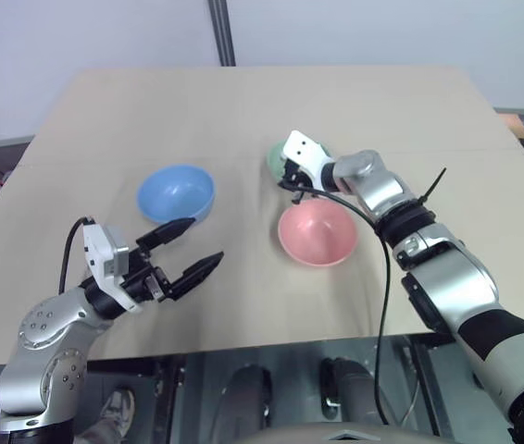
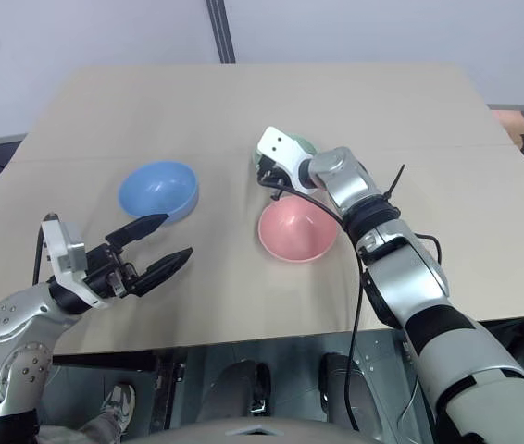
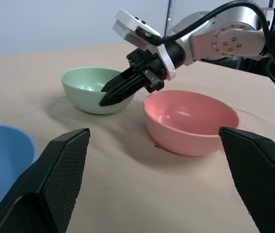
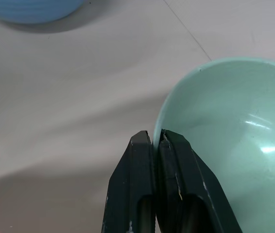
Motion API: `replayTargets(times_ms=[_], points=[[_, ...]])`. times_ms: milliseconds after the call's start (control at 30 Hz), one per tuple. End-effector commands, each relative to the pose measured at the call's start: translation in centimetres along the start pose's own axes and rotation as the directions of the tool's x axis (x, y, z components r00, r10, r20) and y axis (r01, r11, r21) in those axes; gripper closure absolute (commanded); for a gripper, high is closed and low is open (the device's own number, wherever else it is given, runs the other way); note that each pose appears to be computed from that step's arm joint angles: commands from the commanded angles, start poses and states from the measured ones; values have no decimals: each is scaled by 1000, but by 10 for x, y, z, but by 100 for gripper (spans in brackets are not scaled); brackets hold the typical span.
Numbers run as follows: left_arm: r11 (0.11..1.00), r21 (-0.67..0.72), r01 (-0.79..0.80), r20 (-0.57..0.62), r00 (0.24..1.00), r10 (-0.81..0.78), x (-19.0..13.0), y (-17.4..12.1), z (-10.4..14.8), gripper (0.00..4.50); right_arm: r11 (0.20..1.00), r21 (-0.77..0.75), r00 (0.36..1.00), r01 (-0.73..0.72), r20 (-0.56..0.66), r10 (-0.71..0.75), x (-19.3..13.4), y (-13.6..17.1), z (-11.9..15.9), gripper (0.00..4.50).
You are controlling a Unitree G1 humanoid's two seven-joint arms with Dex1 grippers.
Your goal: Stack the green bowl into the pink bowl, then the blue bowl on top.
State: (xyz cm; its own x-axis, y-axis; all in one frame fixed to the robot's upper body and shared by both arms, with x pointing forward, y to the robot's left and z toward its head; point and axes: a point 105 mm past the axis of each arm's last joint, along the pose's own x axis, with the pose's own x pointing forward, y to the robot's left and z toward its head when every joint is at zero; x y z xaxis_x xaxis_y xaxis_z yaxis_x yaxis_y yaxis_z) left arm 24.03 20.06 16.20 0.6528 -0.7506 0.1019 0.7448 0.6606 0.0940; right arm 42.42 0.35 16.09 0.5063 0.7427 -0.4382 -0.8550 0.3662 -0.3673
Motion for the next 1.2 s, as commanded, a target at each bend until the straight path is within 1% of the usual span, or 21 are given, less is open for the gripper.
replayTargets(times_ms=[33, 100, 200, 300, 367, 467, 533, 567, 633, 667, 700, 733, 767, 800, 867, 933, 967, 1000, 1067, 1133, 1200], points=[[999, 44, -5, 33, 999, 4, 1, -1, 12, 0, 994, -105, 988, 34, 155, -17, -28, -16, 51, 444], [999, 42, -17, 35, 999, 16, 2, 2, 11, 0, 991, -137, 980, -13, 197, 40, -49, -8, 61, 444], [999, 30, -34, 48, 998, 32, 3, 6, 12, 0, 982, -173, 973, -72, 206, 107, -81, 14, 59, 444], [999, 28, -35, 49, 998, 33, 6, 8, 10, 0, 981, -162, 972, -107, 188, 137, -110, 41, 44, 444], [999, 28, -29, 51, 998, 27, 9, 10, 9, 0, 977, -136, 974, -163, 135, 181, -126, 63, 28, 444], [999, 37, -19, 51, 999, 17, 13, 15, 8, 0, 968, -102, 967, -228, 94, 237, -135, 95, 15, 444], [999, 52, -16, 49, 999, 14, 16, 19, 8, 0, 968, -100, 969, -232, 63, 239, -128, 99, 8, 444], [998, 55, -15, 53, 999, 12, 18, 20, 10, 0, 972, -99, 975, -212, 50, 217, -123, 98, 4, 392], [998, 56, -15, 58, 998, 12, 20, 23, 12, 0, 976, -104, 980, -189, 35, 194, -117, 97, -1, 344], [998, 59, -16, 59, 998, 12, 20, 23, 12, 0, 977, -103, 981, -188, 36, 192, -116, 98, -1, 259], [997, 63, -41, 47, 998, 38, 20, 28, 12, 0, 984, -101, 985, -146, 73, 154, -116, 96, 6, 207], [995, 71, -65, 37, 997, 63, 21, 32, 12, 0, 988, -101, 987, -116, 102, 126, -117, 94, 11, 200], [990, 93, -105, 16, 994, 104, 21, 38, 12, 0, 989, -105, 984, -104, 130, 118, -121, 94, 16, 160], [984, 110, -144, -8, 989, 146, 22, 42, 10, 0, 990, -105, 982, -98, 154, 113, -125, 94, 21, 160], [942, 221, -252, -65, 960, 272, 20, 56, 7, 0, 991, -113, 973, -72, 209, 95, -132, 93, 29, 160], [880, 333, -338, -117, 911, 395, 16, 69, 3, 0, 990, -129, 958, -56, 273, 90, -139, 94, 38, 160], [860, 372, -349, -150, 892, 427, 15, 73, 2, 0, 991, -123, 950, -46, 303, 82, -142, 94, 42, 160], [866, 373, -334, -186, 887, 422, 16, 73, 2, 0, 991, -128, 942, -35, 328, 76, -145, 96, 44, 160], [846, 480, -230, -346, 837, 424, 18, 78, -7, 0, 992, -129, 935, -2, 351, 48, -148, 95, 43, 160], [811, 571, -124, -393, 826, 404, 24, 79, -6, 0, 990, -142, 935, 22, 354, 31, -148, 95, 39, 160], [829, 555, -74, -438, 821, 366, 30, 76, -6, 0, 990, -127, 925, 57, 379, -4, -149, 92, 36, 160]])
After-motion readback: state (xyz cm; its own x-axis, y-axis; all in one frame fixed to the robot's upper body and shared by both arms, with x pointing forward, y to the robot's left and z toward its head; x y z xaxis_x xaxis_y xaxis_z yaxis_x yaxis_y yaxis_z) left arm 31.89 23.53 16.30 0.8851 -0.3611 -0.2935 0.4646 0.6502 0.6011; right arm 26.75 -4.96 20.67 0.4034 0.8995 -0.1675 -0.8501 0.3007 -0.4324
